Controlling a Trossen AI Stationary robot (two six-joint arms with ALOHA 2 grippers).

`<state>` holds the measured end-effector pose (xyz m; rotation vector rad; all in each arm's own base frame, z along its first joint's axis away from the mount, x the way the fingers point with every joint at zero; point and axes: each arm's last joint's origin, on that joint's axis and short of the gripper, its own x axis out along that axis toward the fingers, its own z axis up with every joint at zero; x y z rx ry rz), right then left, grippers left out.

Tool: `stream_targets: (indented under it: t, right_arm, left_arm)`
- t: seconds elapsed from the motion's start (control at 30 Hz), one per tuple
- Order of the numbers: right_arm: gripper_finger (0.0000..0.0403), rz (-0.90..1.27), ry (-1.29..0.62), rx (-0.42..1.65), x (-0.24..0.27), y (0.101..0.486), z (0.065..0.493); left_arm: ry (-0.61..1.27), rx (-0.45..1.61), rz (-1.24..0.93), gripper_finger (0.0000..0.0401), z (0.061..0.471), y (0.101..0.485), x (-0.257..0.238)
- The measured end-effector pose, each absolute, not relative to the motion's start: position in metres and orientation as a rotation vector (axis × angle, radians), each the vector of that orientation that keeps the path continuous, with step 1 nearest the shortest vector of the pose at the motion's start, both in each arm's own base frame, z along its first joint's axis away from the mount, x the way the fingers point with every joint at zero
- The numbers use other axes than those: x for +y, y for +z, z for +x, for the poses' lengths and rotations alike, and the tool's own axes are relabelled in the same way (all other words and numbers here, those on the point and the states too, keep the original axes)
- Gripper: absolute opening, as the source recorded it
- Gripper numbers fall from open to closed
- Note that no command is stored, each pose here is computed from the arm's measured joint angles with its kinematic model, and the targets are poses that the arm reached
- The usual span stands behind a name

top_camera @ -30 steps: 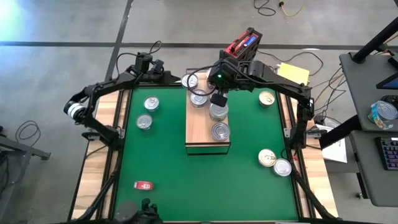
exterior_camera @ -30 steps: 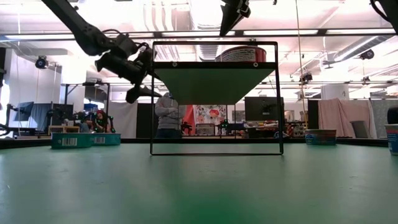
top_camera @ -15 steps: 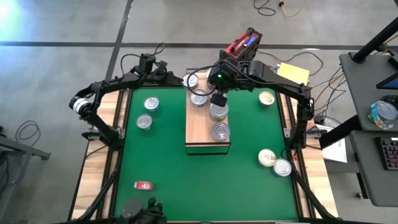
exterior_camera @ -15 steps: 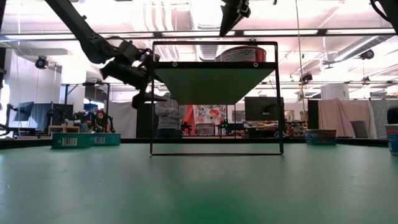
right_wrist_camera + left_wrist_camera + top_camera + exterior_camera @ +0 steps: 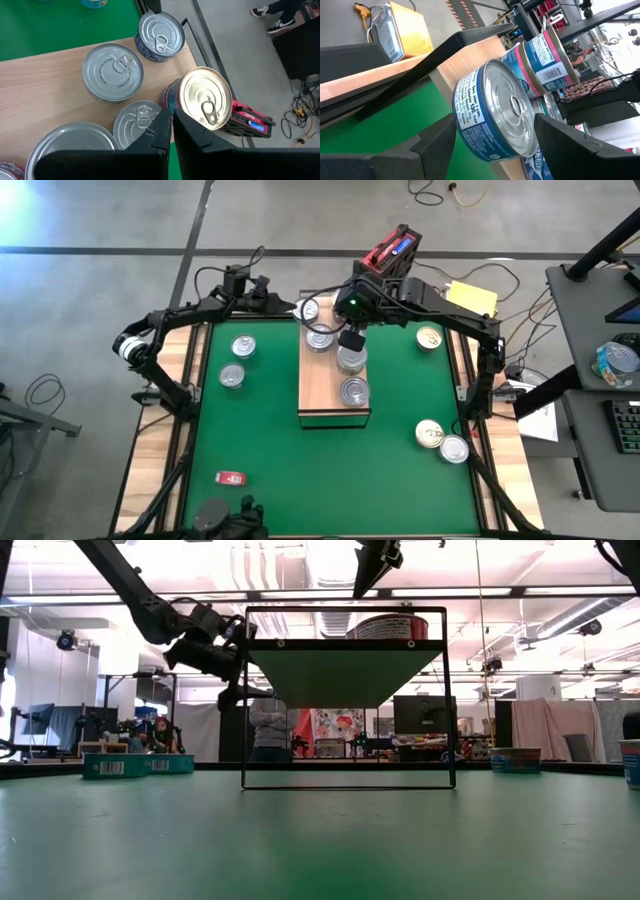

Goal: Stack canned seafood by type on shelf
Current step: Stack the blue tuna can on top of the blue tuna can on the shelf

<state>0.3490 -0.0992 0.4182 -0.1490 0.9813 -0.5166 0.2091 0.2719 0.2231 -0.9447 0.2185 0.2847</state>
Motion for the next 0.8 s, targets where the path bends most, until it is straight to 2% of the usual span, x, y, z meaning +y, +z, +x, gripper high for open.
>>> stream_targets:
  t: [0.8]
  right_arm:
    - [0.0012,-0.148,-0.517,0.981,-0.0992,0.4182,0.349]
  left_arm:
    - [0.304,0.226,-0.943,0.0252,0.2108,0.2176,0.2733]
